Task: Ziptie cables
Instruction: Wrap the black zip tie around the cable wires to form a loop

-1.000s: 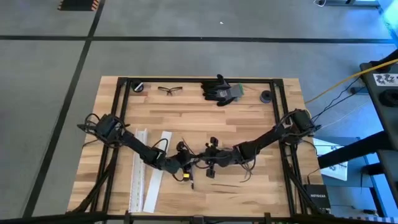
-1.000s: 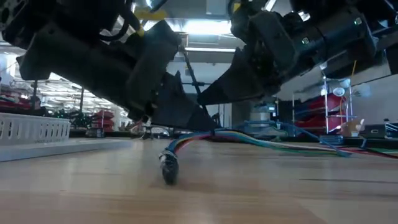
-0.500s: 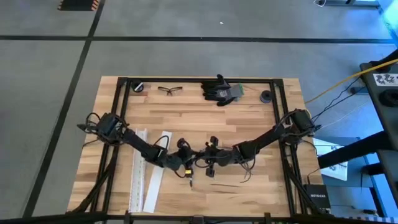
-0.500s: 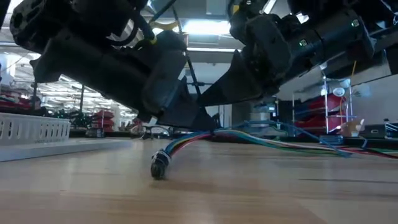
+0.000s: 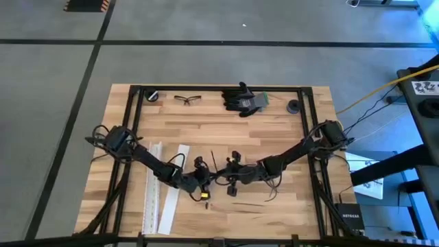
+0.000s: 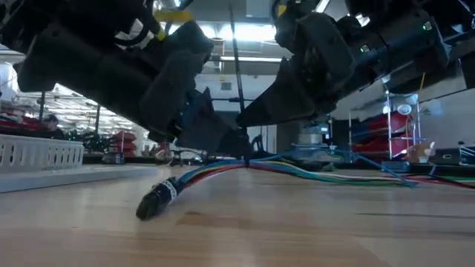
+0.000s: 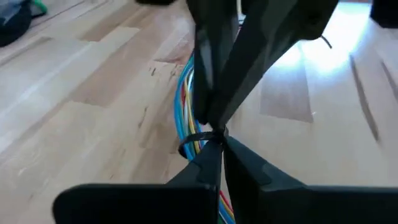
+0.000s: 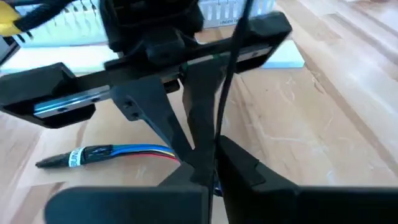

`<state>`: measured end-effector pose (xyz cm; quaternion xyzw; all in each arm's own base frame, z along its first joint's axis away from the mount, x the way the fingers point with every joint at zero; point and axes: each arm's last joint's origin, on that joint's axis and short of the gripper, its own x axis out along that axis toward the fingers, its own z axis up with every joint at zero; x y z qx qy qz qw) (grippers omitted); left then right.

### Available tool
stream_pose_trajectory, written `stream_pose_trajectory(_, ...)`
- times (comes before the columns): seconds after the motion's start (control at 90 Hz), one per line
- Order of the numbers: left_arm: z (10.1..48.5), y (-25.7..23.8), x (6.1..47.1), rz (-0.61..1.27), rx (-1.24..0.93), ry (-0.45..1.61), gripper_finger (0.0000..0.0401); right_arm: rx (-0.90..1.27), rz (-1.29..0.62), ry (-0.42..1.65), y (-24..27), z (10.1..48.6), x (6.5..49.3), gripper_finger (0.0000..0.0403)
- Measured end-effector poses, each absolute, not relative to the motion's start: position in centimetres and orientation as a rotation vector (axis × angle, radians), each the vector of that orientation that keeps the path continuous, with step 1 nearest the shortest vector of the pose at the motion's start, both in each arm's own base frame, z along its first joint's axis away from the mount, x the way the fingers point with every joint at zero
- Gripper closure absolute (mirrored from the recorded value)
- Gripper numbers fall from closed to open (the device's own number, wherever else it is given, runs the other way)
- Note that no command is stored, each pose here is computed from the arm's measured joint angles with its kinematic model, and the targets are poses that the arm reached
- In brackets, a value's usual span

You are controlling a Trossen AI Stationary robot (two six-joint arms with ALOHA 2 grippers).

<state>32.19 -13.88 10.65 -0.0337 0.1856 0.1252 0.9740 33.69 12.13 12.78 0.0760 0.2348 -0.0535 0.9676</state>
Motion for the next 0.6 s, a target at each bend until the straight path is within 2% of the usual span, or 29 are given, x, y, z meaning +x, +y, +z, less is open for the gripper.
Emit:
stream_pose_trajectory(0.178, 11.5, -13.9, 32.1, 0.241, -0.05, 0.361, 0.0401, 0.184, -0.107, 0.474, 12.1, 13.4, 33.7, 0.0314)
stream_pose_trajectory(0.333, 11.0, -13.7, 32.0, 0.255, -0.049, 0.398, 0.0401, 0.11, -0.114, 0.53, 11.8, 14.7, 32.8, 0.0264)
stream_pose_trajectory(0.444, 10.9, -13.7, 32.0, 0.259, -0.053, 0.407, 0.0401, 0.074, -0.108, 0.548, 11.5, 16.2, 32.1, 0.0248)
stream_pose_trajectory(0.6, 11.0, -13.6, 32.1, 0.26, -0.059, 0.398, 0.0401, 0.048, -0.091, 0.624, 11.5, 15.1, 31.9, 0.0246)
